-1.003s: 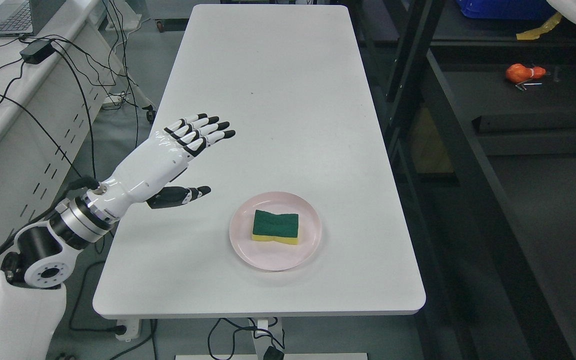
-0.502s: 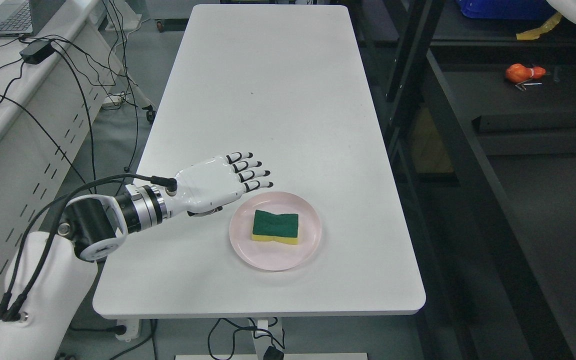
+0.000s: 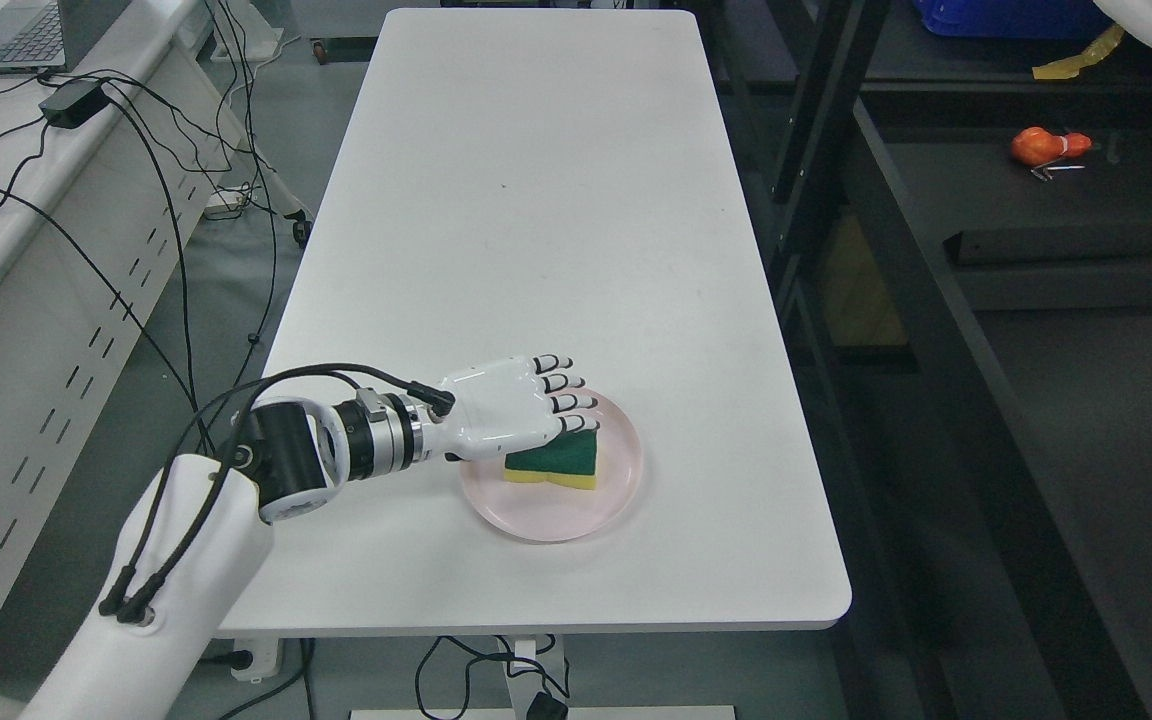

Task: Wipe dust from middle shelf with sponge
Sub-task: 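Lower the left hand onto the sponge and close fingers around it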

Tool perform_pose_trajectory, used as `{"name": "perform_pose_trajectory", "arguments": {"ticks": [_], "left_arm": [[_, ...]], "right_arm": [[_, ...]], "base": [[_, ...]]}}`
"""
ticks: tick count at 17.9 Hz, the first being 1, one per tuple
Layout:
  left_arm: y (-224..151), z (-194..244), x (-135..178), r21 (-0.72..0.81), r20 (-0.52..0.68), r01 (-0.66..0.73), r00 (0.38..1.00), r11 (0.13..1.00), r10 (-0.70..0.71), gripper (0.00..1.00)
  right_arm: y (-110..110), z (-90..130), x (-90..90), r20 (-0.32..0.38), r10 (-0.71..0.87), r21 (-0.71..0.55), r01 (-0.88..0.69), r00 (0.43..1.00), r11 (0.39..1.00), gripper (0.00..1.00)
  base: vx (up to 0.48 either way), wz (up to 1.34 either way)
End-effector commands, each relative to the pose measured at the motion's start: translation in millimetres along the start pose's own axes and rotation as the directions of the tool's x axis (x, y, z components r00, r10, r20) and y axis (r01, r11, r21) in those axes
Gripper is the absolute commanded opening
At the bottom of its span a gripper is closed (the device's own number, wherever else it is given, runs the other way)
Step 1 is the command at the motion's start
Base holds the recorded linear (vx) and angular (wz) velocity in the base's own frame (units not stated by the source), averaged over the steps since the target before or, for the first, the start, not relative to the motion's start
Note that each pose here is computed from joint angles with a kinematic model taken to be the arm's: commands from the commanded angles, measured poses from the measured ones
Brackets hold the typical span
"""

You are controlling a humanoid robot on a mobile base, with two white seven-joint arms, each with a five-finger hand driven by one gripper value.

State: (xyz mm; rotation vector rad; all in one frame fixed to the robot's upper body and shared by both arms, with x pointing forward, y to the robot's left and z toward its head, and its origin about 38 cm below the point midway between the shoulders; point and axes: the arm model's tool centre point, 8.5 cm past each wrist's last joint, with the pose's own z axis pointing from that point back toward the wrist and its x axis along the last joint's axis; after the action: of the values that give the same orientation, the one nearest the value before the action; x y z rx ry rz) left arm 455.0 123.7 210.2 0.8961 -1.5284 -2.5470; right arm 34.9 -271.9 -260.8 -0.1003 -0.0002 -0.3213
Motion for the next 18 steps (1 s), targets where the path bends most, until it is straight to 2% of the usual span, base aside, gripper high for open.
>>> {"name": "perform_pose_trajectory", "arguments": {"ticks": [1, 5, 11, 15, 18], "left_arm": [[-5.7, -48.6, 48.0, -0.045, 0.139, 0.004, 0.99, 0.999, 0.002, 0.86], [-11.0, -45.5, 48.5, -0.047, 0.128, -0.016, 0.991, 0.999, 0.022, 0.8], [-25.0, -20.2, 29.6, -0.024, 0.028, -0.112, 0.993, 0.993, 0.113, 0.59], [-27.3, -2.5, 13.8, 0.027, -0.02, -0.208, 0.978, 0.978, 0.208, 0.37], [-26.7, 13.0, 2.0, 0.136, -0.026, -0.321, 0.945, 0.937, 0.327, 0.16]], "right_arm": [[-9.8, 0.1, 10.2, 0.023, 0.0, -0.014, 0.001, 1.0, 1.0, 1.0], [-10.1, 0.0, 9.2, 0.022, 0.0, -0.014, 0.001, 1.0, 1.0, 1.0], [-10.1, 0.0, 9.2, 0.022, -0.002, -0.014, 0.002, 1.0, 1.0, 1.0], [-9.8, 0.1, 10.2, 0.023, -0.002, -0.014, 0.002, 1.0, 1.0, 1.0], [-10.1, 0.0, 9.2, 0.022, -0.002, -0.014, 0.002, 1.0, 1.0, 1.0]], "base": [[0.0, 0.0], [0.0, 0.0], [0.0, 0.0], [0.003, 0.02], [0.008, -0.03]]}}
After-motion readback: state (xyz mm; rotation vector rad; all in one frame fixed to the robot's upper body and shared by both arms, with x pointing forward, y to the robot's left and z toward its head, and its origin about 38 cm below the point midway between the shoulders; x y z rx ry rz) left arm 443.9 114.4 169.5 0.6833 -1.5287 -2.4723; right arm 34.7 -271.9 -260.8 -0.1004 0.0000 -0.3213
